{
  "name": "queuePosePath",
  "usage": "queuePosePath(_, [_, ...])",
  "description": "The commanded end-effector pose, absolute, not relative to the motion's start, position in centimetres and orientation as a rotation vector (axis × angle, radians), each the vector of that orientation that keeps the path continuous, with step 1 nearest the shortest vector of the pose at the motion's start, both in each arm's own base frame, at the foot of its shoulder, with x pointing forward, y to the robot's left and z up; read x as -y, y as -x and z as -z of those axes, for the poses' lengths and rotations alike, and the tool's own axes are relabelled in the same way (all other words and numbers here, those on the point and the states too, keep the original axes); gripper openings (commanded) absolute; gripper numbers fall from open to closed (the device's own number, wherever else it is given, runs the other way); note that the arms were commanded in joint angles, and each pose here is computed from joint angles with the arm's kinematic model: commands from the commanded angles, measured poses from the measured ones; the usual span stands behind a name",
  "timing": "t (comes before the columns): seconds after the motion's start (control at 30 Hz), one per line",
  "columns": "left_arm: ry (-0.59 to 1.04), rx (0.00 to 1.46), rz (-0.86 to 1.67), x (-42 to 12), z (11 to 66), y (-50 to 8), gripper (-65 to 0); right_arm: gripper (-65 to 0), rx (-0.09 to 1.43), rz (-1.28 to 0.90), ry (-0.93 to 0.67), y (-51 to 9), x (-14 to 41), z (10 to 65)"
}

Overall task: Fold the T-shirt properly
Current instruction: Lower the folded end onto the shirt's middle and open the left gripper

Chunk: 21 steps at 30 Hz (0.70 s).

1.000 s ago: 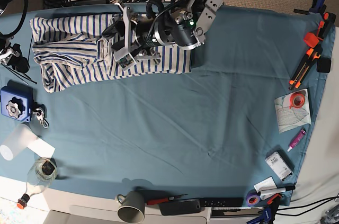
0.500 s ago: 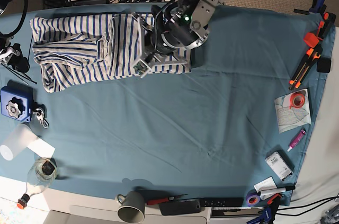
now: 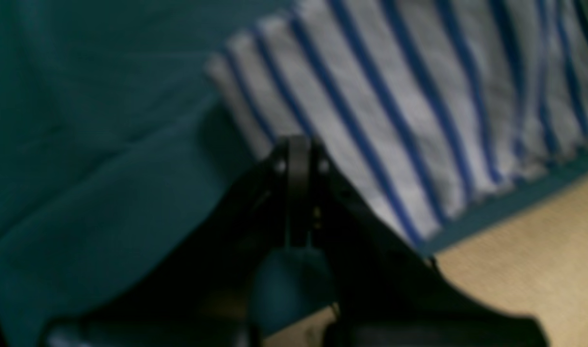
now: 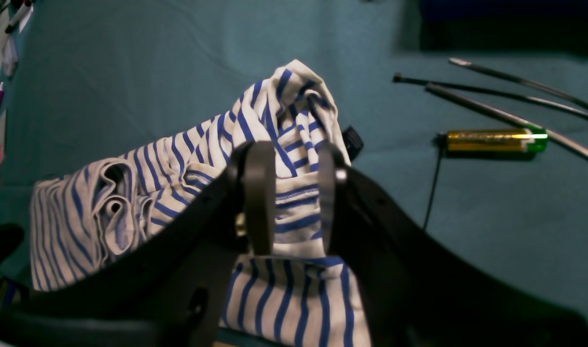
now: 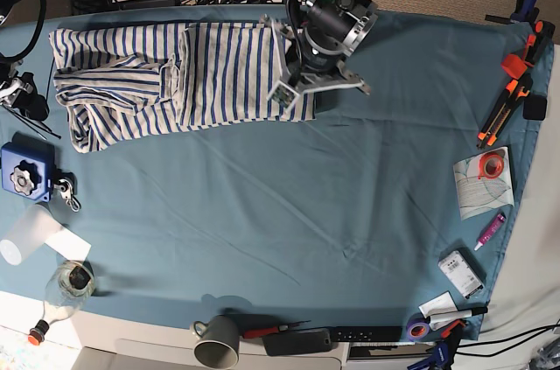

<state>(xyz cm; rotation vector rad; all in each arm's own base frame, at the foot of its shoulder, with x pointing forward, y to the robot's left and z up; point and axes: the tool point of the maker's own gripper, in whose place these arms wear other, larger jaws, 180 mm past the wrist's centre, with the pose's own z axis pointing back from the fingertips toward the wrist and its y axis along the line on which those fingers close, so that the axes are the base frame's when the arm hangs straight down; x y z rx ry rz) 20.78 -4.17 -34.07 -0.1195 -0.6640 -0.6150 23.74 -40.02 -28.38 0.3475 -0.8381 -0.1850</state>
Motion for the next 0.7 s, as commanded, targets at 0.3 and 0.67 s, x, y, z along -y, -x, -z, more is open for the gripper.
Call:
queuePosePath(0.3, [0.251, 0.739, 0.669, 6.6, 32.6, -20.8, -65.0, -39.5, 0.852, 0.124, -0.264, -24.0, 41.3, 27.1])
queuePosePath(0.67, [0.256, 0.734, 0.668, 6.7, 32.7, -20.6, -65.0, -38.9, 0.730, 0.225, -0.275, -22.2, 42.5, 31.4])
